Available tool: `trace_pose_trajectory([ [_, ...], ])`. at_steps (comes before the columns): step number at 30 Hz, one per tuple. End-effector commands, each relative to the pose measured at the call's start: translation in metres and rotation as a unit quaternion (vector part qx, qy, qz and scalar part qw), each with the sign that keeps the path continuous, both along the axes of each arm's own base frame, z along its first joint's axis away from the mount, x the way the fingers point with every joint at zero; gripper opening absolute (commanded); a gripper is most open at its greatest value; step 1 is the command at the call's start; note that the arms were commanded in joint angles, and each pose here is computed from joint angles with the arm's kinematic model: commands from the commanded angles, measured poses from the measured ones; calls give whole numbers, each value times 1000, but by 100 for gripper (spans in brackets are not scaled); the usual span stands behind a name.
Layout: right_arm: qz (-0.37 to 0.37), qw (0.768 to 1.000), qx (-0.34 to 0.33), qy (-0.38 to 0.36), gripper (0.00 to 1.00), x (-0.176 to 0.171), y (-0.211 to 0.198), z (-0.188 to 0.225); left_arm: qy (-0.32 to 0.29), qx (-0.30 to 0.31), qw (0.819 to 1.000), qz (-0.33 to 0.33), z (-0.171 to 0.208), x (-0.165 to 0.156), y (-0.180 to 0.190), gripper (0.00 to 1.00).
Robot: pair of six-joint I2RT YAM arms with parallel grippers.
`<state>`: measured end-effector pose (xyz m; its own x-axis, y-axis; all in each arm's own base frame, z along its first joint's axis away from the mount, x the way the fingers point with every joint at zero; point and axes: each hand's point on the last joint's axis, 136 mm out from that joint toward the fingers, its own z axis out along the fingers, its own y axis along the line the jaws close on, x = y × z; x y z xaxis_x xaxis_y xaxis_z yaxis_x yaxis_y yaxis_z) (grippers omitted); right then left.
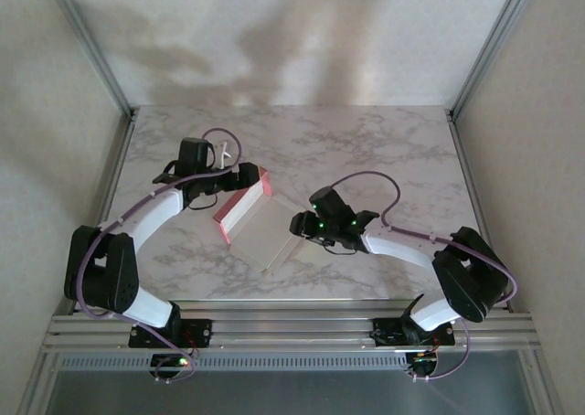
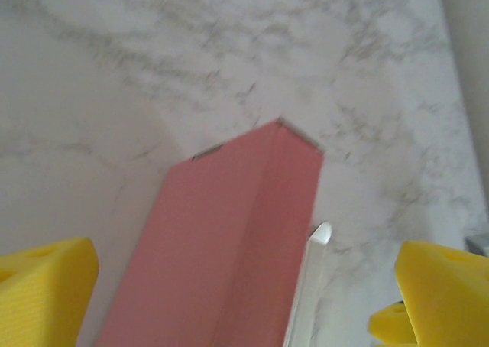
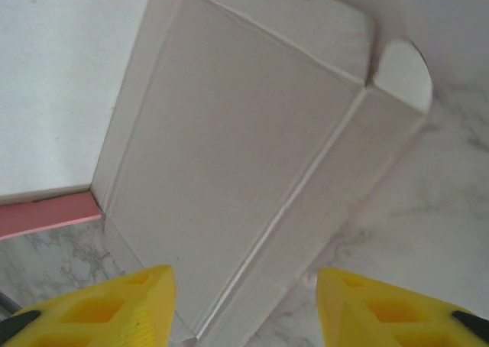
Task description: Fold the paper box
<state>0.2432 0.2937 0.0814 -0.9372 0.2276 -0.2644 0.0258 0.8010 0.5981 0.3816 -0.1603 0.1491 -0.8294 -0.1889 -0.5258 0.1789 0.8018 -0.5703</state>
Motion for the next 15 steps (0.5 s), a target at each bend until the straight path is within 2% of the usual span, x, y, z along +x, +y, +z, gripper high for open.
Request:
trace_pose_trajectory([
  [1, -70, 997, 17, 19, 48, -1, -10, -3, 17, 66, 998, -1, -7, -15, 6, 99],
  [4, -89, 995, 25, 28, 45, -2, -12, -9, 23, 89, 996, 1, -13, -22, 7, 99],
  [15, -117, 991, 34, 48, 36, 1, -5, -31, 34, 113, 993, -2, -22, -34, -2, 99],
])
